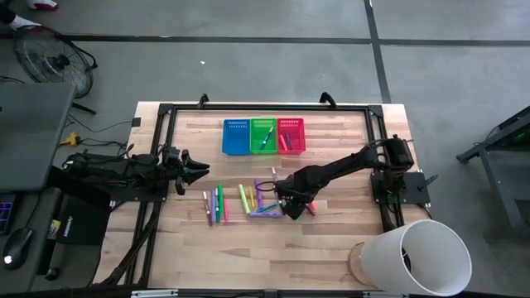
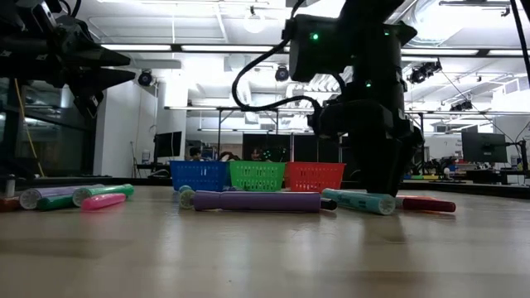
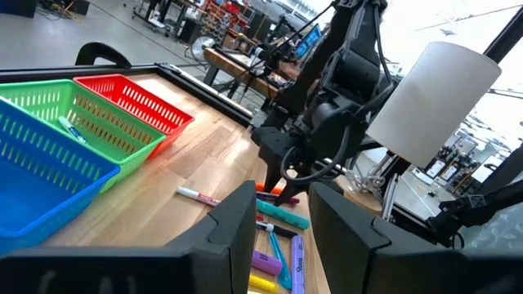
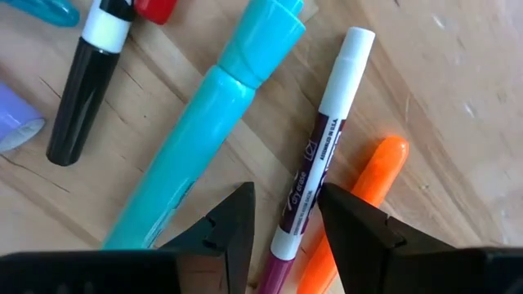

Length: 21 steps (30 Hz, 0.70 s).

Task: Pick & Place Markers
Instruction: Put the purple marker pen into the green bin

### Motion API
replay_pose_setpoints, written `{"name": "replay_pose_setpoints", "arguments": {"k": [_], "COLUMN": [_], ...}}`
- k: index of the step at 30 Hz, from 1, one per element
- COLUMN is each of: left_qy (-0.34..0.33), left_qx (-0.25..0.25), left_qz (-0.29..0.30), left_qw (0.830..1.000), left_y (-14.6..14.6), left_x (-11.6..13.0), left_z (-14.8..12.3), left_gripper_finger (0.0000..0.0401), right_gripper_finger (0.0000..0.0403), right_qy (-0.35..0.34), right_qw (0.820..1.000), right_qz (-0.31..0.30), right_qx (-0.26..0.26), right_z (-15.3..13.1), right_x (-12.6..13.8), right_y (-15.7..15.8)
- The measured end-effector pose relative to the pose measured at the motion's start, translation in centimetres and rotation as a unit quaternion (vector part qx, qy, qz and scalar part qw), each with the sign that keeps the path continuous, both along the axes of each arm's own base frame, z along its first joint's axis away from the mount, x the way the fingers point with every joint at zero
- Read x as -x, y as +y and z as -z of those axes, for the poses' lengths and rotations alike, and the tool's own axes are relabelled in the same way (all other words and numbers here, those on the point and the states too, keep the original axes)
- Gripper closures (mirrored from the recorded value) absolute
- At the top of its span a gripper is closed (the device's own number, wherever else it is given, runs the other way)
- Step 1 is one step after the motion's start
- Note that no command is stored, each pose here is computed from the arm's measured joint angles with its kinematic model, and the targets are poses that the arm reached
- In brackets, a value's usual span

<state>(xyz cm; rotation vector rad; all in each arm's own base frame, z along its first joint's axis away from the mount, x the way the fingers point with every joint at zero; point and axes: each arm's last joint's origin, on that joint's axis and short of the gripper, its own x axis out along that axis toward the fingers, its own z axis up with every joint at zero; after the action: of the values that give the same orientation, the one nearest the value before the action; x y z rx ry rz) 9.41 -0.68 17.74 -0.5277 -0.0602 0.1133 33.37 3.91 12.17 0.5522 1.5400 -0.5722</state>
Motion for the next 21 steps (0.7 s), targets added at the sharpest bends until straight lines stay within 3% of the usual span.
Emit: {"name": "replay_pose_setpoints", "arguments": {"k": [10,21], "left_qy": [0.000,0.000], "left_qx": [0.000,0.000], "left_qz": [0.000,0.000], "left_qw": [1.000,1.000], "left_y": [0.00,0.00], "left_x": [0.00,0.00], "left_z": [0.00,0.01], "left_gripper_finger": [0.0286,0.0286], "right_gripper_finger": [0.0277,0.0370], "right_qy": [0.000,0.005], "right_qw": [1.000,0.999], "right_qz": [0.015,0.046], "right_qx": [0.006,-0.002], "right_z": [0.36,0.66], "right_x": [-0.08,-0.16], "right_y": [0.16,-0.17]}}
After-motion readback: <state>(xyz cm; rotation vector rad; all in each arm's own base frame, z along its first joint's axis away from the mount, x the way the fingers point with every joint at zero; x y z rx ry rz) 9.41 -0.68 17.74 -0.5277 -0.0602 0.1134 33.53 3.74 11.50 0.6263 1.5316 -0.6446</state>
